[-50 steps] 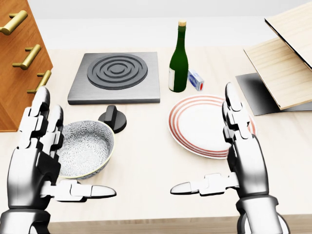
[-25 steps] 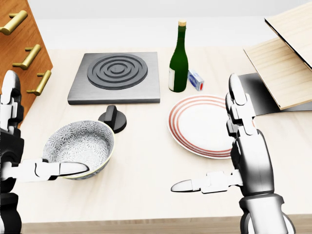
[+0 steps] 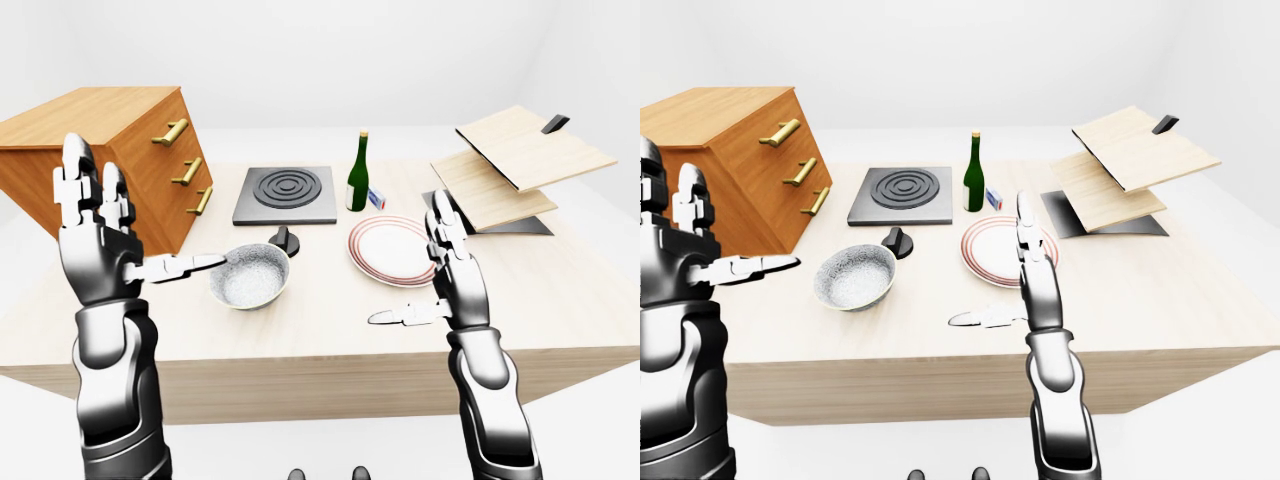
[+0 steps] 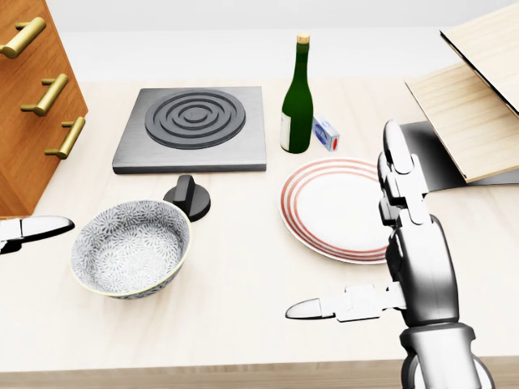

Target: Pick up the akita bowl and put it on the plate.

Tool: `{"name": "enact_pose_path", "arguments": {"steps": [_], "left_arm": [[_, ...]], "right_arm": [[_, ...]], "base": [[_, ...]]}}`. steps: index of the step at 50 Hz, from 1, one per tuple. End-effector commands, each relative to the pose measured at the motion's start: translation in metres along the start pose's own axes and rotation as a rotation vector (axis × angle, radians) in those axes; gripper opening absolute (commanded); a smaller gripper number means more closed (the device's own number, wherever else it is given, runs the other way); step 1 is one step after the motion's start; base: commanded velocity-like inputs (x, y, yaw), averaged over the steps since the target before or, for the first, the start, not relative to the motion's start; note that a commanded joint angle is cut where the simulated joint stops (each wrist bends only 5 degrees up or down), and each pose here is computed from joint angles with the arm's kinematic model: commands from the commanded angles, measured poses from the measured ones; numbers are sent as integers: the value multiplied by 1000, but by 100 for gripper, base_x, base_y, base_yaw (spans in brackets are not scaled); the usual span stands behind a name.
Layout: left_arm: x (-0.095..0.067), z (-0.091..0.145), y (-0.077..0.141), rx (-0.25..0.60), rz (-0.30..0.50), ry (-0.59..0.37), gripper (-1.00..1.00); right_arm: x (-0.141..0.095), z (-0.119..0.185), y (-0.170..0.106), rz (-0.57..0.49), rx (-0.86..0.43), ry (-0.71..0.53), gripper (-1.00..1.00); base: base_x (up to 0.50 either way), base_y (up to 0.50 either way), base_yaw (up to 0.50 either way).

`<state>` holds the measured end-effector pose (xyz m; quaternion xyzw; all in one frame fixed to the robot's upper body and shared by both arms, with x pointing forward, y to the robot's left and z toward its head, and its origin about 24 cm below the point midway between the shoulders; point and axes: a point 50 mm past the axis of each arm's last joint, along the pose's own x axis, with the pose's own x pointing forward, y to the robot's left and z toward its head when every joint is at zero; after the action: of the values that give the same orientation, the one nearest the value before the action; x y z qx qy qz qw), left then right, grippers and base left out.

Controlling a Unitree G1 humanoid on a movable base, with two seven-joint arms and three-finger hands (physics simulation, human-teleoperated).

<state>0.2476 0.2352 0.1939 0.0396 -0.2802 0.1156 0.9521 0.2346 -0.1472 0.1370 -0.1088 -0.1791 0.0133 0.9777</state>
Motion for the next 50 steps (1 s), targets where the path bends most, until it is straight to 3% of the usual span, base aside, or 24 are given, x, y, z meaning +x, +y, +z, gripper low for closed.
{"name": "enact_pose_path", "arguments": {"steps": [1,6,22,50], "left_arm": [[15,-11,24,55,83,46,100],[21,-11,37,82,123,49,100],[27,-51,64,164,216,236,100],[36,-49,119,222,383,241,100]], "right_arm": [[0,2,0,-1,-5,-8,100],[0,1,-1,-2,-7,-4,100],[1,1,0,-3,-10,-6,100],[0,3,0,-3,-18,-11,100]], "base": [[0,0,0],[0,0,0],[0,0,0],[0,0,0]]}}
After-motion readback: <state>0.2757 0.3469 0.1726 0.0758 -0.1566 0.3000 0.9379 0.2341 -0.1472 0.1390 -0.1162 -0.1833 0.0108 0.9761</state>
